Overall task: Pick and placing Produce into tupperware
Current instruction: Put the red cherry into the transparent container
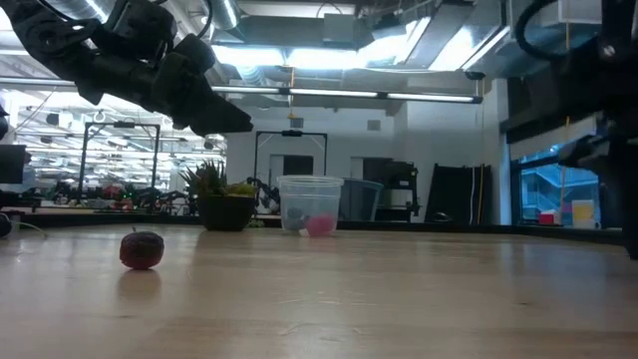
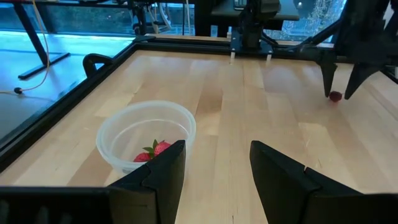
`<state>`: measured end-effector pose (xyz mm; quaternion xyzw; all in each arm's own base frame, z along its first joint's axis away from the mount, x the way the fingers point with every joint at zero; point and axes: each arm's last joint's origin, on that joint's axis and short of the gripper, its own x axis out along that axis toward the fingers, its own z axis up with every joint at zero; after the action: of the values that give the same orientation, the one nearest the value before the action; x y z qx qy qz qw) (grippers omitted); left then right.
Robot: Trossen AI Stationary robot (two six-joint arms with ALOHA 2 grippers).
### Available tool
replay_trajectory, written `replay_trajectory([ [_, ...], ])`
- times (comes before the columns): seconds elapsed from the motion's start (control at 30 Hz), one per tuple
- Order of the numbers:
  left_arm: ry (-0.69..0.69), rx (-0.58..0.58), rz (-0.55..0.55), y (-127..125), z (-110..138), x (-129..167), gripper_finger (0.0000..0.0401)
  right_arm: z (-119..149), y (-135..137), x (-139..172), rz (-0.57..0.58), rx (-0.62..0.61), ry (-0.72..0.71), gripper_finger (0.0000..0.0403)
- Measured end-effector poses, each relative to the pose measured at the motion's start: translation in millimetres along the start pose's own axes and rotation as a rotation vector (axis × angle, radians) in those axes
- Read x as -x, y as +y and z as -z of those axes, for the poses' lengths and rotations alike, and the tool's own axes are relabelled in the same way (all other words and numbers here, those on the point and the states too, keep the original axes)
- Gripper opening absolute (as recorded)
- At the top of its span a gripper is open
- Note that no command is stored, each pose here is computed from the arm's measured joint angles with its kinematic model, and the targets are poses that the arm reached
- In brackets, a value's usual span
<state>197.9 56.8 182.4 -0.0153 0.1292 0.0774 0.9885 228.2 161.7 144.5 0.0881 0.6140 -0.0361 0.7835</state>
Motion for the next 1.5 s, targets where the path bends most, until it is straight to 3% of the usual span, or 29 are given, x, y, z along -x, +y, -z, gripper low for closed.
replay_trajectory([
  [0.37, 0.000, -0.001, 0.000, 0, 0, 0, 0.0173, 2, 1, -10, 0.005, -0.027, 0.065, 0.0165],
  [0.83, 0.001, -0.001, 0.000, 0, 0, 0, 0.0173, -2, -6, -4, 0.015, -0.012, 0.128, 0.0073],
  [0.97, 0.004, 0.000, 0.000, 0, 0, 0, 0.0173, -24, -12, 9, 0.017, 0.019, 0.065, 0.0077],
  [1.13, 0.004, -0.001, 0.001, 0, 0, 0, 0.0173, -63, -31, 26, 0.068, 0.171, -0.054, 0.0079],
  [1.5, 0.009, -0.006, 0.001, 0, 1, 0, 0.0173, -166, -103, 87, 0.226, 0.489, -0.406, 0.0079],
])
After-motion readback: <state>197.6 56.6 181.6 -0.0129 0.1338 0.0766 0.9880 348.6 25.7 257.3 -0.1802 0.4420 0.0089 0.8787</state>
